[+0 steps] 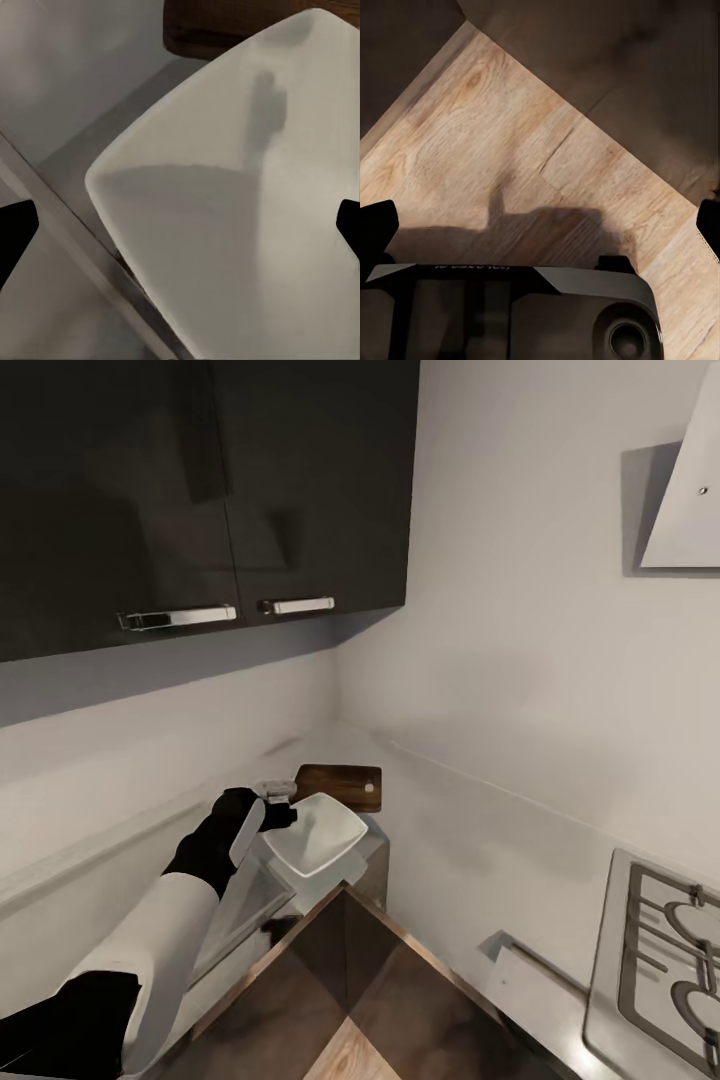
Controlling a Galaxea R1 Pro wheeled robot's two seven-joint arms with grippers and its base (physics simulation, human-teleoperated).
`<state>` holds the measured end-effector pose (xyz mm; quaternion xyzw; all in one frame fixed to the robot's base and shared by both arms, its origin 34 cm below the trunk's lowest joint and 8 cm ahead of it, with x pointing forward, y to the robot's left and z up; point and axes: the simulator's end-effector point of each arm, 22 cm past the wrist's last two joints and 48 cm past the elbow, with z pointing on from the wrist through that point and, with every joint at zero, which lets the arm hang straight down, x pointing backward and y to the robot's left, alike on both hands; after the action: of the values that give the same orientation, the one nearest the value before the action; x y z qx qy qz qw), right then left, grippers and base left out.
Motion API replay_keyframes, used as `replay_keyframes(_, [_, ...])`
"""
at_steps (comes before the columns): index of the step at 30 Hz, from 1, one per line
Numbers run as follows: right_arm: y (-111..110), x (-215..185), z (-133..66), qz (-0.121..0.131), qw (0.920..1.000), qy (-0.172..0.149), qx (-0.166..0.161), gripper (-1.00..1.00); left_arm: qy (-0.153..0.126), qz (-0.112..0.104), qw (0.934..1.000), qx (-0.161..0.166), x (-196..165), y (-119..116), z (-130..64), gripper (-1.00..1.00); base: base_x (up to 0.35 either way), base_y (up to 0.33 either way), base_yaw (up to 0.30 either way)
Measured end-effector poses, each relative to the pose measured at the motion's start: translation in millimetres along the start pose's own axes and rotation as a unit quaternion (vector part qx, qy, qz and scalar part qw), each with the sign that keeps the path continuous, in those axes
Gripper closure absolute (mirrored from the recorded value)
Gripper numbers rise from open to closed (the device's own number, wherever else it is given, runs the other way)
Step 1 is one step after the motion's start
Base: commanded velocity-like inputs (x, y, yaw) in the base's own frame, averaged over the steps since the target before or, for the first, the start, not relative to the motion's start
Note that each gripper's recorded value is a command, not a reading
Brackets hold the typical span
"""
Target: In the kitchen, take the Vidalia onion out of the sink, dice it on the chopping board with the paring knife, put the diced onion into the bowl on the countertop, then place both the paring knife and the chopping board into the sink.
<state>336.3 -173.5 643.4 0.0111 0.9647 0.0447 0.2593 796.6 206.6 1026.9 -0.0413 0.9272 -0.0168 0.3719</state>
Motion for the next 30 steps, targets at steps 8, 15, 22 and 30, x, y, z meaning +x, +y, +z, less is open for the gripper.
replay_keyframes(8, [0,-1,0.4,0.000,1.0000,0.000,0.000,-1.00,0.001,0.000,1.0000,0.000,0,0,0.7,-1.00,0.074,-0.015,0.000])
replay_keyframes(15, [0,0,0.3,0.000,1.0000,0.000,0.000,-1.00,0.001,0.000,1.0000,0.000,0,1,0.8,-1.00,0.004,-0.001,0.000])
replay_keyframes(22, [0,3,0.4,0.000,1.0000,0.004,0.000,-1.00,0.005,0.000,1.0000,-0.001,4,1,4.6,-1.00,0.000,0.000,0.000])
replay_keyframes(30, [0,8,0.5,0.001,1.0000,0.010,0.000,-1.00,0.010,0.000,0.9999,-0.001,9,1,10.4,-1.00,0.000,0.000,0.000])
